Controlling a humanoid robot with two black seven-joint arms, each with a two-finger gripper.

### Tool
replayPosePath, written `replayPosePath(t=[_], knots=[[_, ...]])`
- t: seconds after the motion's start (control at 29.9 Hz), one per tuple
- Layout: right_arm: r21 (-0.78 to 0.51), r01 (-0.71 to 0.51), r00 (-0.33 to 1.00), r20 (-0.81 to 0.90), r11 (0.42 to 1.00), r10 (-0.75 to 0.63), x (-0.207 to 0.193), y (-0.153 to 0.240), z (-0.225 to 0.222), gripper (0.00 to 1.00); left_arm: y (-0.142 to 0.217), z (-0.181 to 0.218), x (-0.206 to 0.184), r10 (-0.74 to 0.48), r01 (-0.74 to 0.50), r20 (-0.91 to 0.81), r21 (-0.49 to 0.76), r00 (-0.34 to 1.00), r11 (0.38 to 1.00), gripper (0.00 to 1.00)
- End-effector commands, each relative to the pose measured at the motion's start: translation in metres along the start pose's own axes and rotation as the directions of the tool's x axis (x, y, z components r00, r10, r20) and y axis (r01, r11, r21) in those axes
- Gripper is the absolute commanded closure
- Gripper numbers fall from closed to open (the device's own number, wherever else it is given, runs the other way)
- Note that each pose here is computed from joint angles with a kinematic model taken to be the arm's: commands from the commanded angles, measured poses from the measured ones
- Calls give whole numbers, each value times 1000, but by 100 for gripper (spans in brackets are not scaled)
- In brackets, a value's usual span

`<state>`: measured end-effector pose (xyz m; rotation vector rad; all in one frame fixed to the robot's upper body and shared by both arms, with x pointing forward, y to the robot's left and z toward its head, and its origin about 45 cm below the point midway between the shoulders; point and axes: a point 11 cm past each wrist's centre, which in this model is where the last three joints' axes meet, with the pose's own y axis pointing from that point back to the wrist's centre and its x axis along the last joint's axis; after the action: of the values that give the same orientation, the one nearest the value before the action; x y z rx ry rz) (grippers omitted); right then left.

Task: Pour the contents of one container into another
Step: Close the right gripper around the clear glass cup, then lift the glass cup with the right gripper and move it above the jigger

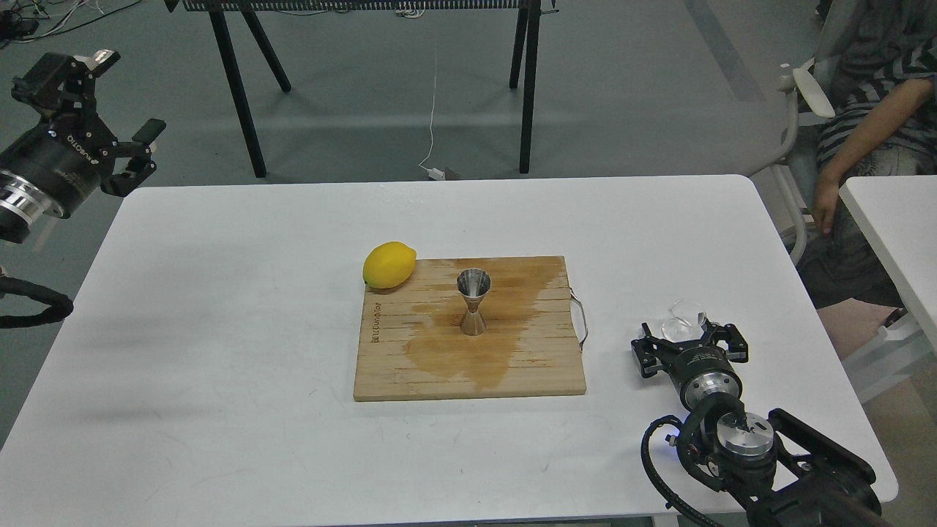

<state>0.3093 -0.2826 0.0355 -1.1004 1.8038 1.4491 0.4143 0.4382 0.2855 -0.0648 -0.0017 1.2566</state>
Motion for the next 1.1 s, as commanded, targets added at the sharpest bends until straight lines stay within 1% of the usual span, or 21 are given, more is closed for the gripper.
replayPosePath(t=[0.0,0.27,0.37,0.5,0.87,1.07], knots=[[5,4,1000,-6,1000,-4,0,0,-1,35,0,1,0,1,-1,0,-2,1000,1000,0],[3,12,999,-30,1000,-12,0,1,0,46,0,0,0,0,0,-1,-1,1000,1000,0],[4,22,999,-27,1000,-22,-1,1,0,61,0,0,0,0,0,-1,-1,1000,1000,0],[4,27,999,-22,1000,-27,-1,1,0,70,-1,1,0,-1,1,0,-3,1000,1000,0],[-15,66,998,-3,998,-66,-15,0,7,71,-1,1,0,0,0,0,-3,1000,1000,0],[-56,144,989,37,988,-142,-42,8,18,71,-1,1,0,-1,1,0,-4,1000,1000,0]])
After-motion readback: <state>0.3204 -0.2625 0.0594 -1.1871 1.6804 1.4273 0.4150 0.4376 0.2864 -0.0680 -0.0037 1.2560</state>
